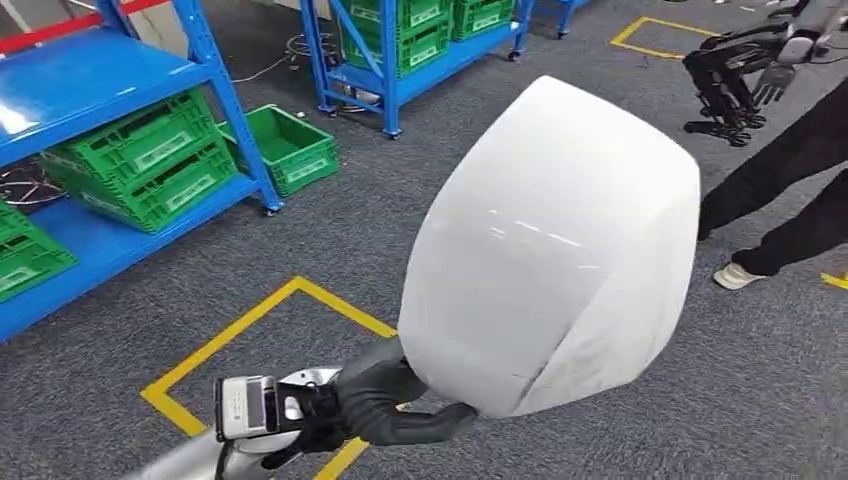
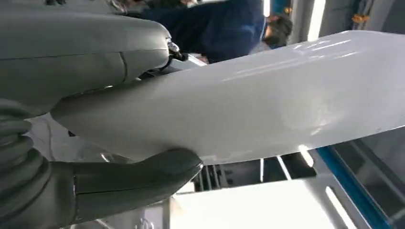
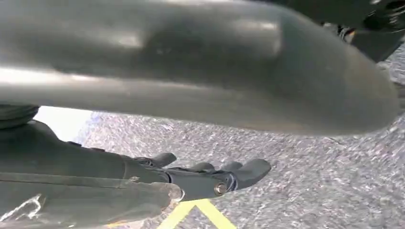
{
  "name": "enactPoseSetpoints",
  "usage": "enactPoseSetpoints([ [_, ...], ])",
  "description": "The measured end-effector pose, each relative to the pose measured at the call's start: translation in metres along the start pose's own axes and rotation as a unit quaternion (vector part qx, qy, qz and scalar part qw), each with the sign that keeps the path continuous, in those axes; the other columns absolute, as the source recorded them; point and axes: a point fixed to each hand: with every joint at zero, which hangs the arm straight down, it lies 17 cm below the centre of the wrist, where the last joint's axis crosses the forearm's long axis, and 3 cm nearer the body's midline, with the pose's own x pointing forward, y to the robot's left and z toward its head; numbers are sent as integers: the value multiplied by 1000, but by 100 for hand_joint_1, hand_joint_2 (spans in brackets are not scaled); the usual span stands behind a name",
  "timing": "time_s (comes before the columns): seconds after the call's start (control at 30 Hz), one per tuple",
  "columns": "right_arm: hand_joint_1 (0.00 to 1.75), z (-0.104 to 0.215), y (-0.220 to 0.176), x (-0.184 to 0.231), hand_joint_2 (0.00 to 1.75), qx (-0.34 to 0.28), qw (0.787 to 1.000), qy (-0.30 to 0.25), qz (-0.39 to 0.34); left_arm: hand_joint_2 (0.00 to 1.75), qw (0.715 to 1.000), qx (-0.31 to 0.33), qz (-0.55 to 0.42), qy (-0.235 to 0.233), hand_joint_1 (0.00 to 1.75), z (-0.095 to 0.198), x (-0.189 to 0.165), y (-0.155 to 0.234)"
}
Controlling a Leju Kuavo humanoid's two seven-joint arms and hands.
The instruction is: Take the parts from the cabinet and place them on the table.
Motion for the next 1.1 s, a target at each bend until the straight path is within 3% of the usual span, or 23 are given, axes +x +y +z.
enactPoseSetpoints([
  [0.27,0,0,3,4,0,6,1000,-6,-1,175,1000,-12,10,1,175,2,-1,-5],
  [0.47,0,0,3,-4,0,2,1000,23,12,175,999,-32,23,-1,175,3,0,-11],
  [0.7,0,2,-6,-23,0,-12,993,72,95,175,999,-41,20,10,175,9,-5,-10],
  [1.1,0,1,-31,-20,0,-49,991,70,99,175,999,-41,11,24,175,16,-11,-8],
])
